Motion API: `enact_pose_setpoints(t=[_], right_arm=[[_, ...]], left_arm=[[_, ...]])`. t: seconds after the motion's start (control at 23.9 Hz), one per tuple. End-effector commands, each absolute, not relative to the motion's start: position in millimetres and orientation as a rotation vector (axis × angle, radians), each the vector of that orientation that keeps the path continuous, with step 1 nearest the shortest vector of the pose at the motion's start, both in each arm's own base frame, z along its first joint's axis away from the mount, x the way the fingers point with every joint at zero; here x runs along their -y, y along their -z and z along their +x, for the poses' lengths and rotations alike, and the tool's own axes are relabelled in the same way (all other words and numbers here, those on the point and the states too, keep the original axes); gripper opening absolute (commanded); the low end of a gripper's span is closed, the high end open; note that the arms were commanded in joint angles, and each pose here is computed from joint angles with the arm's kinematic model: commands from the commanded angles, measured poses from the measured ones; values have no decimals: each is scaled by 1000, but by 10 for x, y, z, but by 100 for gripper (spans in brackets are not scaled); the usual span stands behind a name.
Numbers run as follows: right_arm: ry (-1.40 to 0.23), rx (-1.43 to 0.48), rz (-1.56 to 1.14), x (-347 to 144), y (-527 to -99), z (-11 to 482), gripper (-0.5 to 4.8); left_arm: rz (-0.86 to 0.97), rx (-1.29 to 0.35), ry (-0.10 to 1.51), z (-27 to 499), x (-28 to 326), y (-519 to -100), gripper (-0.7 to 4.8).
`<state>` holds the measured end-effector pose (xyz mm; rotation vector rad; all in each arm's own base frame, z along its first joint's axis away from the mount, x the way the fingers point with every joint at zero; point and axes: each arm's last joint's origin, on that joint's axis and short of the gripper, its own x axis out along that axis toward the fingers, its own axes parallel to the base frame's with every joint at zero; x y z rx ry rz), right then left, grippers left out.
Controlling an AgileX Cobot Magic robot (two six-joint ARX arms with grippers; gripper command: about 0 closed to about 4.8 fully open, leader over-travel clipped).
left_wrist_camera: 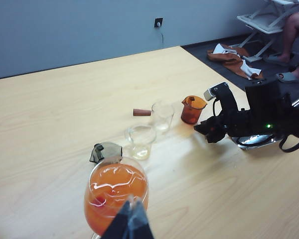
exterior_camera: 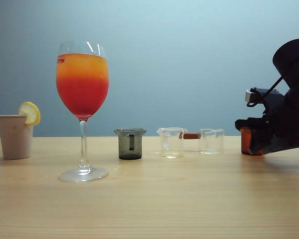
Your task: Pick up the fourth measuring cup from the left, pour the grenadine inside into the goblet, and finally put the measuring cup back in its original place.
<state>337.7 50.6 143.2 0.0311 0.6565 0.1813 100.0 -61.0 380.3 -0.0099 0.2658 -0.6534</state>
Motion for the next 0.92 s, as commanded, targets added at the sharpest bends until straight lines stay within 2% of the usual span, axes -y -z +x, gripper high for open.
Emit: enact_pose_setpoints(t=[0.04, 0.17, 0.29, 0.42, 0.75, 0.92], right_arm=[[-224, -695, 46, -517, -1463, 3335, 131], [-224, -732, 45, -514, -1469, 3299, 99], [-222, -758, 44, -510, -1496, 3260, 38], [-222, -759, 43, -501, -1614, 3201, 8], [-275, -675, 36, -601, -1987, 3043, -2], [-355, -675, 20, -770, -2162, 2865, -2]], left_arm=[[-7, -266, 653, 985, 601, -3817, -5], [-4, -282, 653, 982, 599, -3802, -5], [0, -301, 652, 977, 597, -3784, -5], [4, -322, 651, 970, 593, -3765, -5], [4, -329, 653, 968, 593, -3759, -5], [-3, -331, 656, 965, 592, -3761, -5]])
